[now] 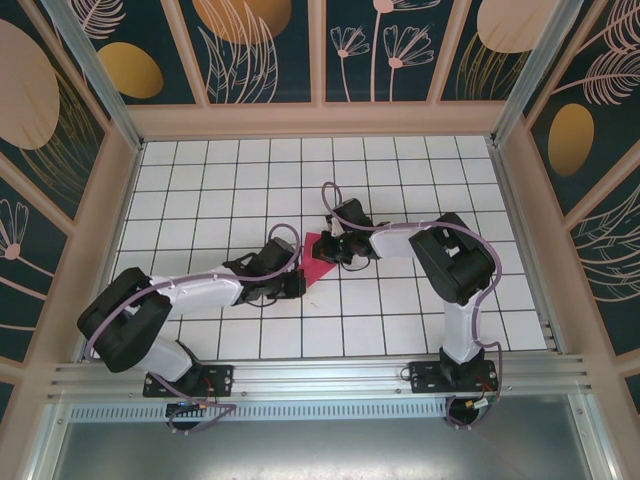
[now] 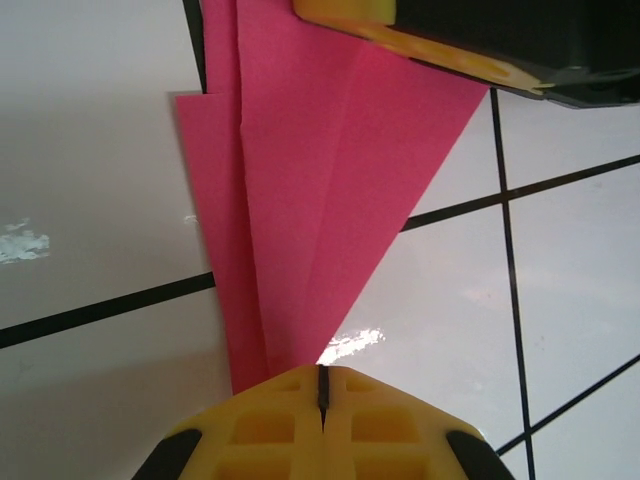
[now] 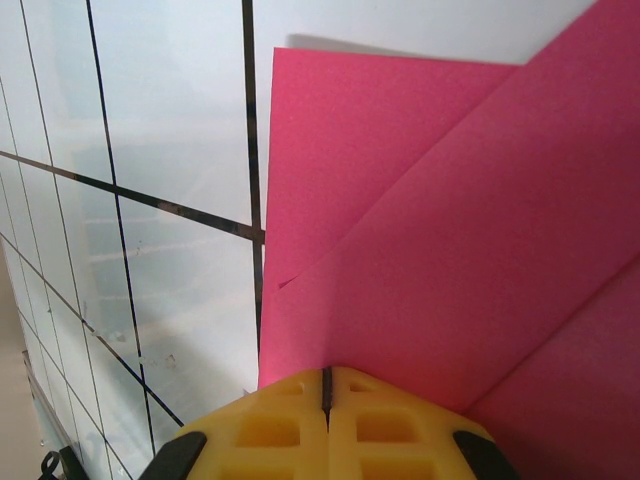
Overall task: Fold a paper plane with a square sheet of paper (pick it up from the middle)
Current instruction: Fourth fold the wing at the center of the table.
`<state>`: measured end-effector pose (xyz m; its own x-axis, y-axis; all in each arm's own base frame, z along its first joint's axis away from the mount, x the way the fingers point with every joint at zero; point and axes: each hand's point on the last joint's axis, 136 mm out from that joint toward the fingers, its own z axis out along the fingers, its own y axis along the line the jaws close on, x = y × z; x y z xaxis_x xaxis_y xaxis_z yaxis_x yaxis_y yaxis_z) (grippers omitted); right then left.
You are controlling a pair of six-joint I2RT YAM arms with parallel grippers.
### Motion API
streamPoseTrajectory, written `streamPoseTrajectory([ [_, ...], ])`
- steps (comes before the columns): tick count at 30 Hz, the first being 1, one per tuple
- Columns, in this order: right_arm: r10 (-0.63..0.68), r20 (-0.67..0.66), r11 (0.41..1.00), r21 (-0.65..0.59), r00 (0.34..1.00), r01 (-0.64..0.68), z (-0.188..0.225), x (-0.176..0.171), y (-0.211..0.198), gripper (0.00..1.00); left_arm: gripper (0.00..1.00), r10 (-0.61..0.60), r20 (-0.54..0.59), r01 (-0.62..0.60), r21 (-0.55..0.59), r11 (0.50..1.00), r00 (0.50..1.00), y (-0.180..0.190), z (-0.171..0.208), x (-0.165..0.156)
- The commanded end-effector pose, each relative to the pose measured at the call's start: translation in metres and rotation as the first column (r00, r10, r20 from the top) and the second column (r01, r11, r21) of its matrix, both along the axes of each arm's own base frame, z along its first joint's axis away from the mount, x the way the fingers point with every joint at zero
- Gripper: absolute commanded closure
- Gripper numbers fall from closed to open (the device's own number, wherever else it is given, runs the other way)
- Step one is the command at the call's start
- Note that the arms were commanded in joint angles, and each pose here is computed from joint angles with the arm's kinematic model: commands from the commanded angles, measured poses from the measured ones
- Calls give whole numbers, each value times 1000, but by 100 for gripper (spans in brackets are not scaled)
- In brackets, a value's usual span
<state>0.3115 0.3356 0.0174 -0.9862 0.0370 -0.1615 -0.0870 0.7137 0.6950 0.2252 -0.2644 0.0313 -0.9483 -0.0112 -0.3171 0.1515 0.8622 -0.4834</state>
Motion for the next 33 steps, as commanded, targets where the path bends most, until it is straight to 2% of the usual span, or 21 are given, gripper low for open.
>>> streamPoseTrajectory([
  [1, -45, -42, 987, -156, 998, 37, -42, -6, -25, 97, 100, 39, 30, -39, 3, 999, 999, 0, -6, 10],
  [9, -45, -47, 985, -166, 998, 36, -45, -8, -28, 96, 100, 59, -12, -58, 54, 997, 998, 15, -30, -2],
  [16, -40, -42, 985, -171, 998, 32, -45, -7, -28, 96, 100, 85, -85, -80, 56, 995, 993, 35, -52, -30],
  [27, -33, -59, 982, -187, 998, 21, -55, -11, -30, 97, 100, 101, -167, -114, -70, 991, 981, 32, -52, -48],
  [33, -32, -60, 983, -184, 998, 20, -54, -11, -29, 97, 96, 150, -136, -175, -191, 966, 979, 31, -15, -36],
])
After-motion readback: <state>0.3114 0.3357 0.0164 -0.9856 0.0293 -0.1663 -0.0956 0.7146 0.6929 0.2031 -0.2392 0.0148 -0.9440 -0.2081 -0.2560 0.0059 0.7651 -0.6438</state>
